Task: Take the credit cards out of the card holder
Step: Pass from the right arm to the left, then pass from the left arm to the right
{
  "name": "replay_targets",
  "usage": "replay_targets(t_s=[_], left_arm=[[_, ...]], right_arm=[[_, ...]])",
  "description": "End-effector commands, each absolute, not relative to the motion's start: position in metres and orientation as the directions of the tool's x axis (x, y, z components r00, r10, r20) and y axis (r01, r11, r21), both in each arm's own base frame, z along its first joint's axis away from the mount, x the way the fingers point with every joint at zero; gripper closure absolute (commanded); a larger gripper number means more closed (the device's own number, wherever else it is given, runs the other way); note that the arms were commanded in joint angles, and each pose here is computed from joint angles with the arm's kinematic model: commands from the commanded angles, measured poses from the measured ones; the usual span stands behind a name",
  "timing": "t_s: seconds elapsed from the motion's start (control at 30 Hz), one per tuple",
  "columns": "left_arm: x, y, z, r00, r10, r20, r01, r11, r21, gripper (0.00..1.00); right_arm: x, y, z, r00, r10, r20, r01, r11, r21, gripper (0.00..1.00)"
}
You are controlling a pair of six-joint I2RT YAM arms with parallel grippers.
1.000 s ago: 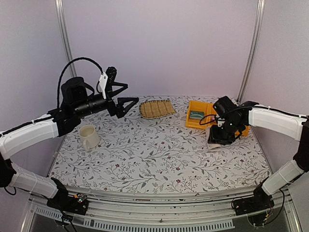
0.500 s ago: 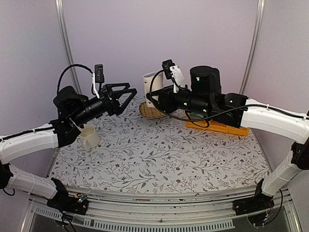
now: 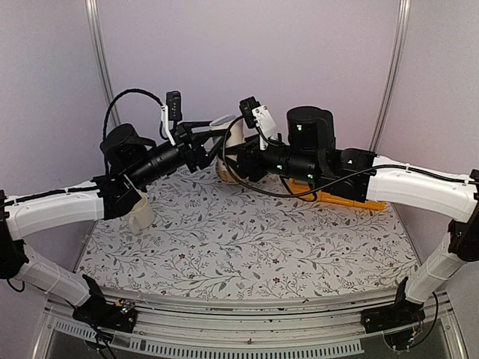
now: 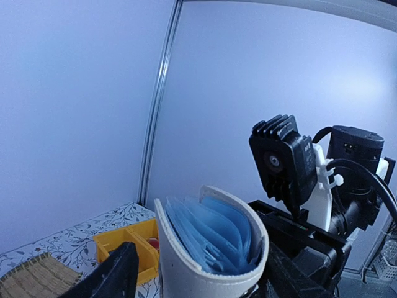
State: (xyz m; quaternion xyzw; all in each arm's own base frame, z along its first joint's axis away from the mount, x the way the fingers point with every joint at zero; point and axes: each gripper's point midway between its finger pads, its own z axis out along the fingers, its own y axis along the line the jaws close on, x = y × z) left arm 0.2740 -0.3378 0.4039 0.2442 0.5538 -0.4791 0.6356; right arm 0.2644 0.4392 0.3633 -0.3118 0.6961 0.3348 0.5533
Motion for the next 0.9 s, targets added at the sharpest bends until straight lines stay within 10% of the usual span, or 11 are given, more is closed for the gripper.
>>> replay_targets(t_s=[0.0,0.13,0.3,0.5,0.73,0.87], left_arm=[[0.278,-0.339,0.405,-0.050,-0.320,-0.946,0.865,0.461,-0.201,0.37],[0.268,-0.350,0.398,-0.076,-0.288,-0.955,0.898,0.396,-0.191,0.51],[0.260,-0.350,0.401,-0.077,-0.301,-0.950,0.917,0.354,-0.186,1.00],[0.244,-0.341,0.415,-0.019,-0.320,-0.947,0.937,0.325,-0.129,1.00],[0.200,-0.336,0.424,0.078,-0.269,-0.960,0.985,0.172,0.032,1.00],[0.188,-0.342,0.422,0.078,-0.243,-0.967,0.994,0.088,0.058,1.00]], right_arm=[[0.259,0.446,0.381,-0.150,-0.035,-0.988,-0.827,0.552,0.106,0.66],[0.260,0.445,0.382,-0.138,-0.046,-0.989,-0.824,0.559,0.089,0.66],[0.256,0.445,0.383,-0.126,-0.061,-0.990,-0.836,0.544,0.073,0.60],[0.234,0.437,0.380,-0.073,-0.148,-0.986,-0.892,0.452,-0.002,0.01],[0.180,0.379,0.374,-0.035,-0.269,-0.963,-0.998,0.059,0.020,0.01],[0.181,0.368,0.390,0.026,-0.238,-0.971,-0.996,0.082,-0.047,0.01]])
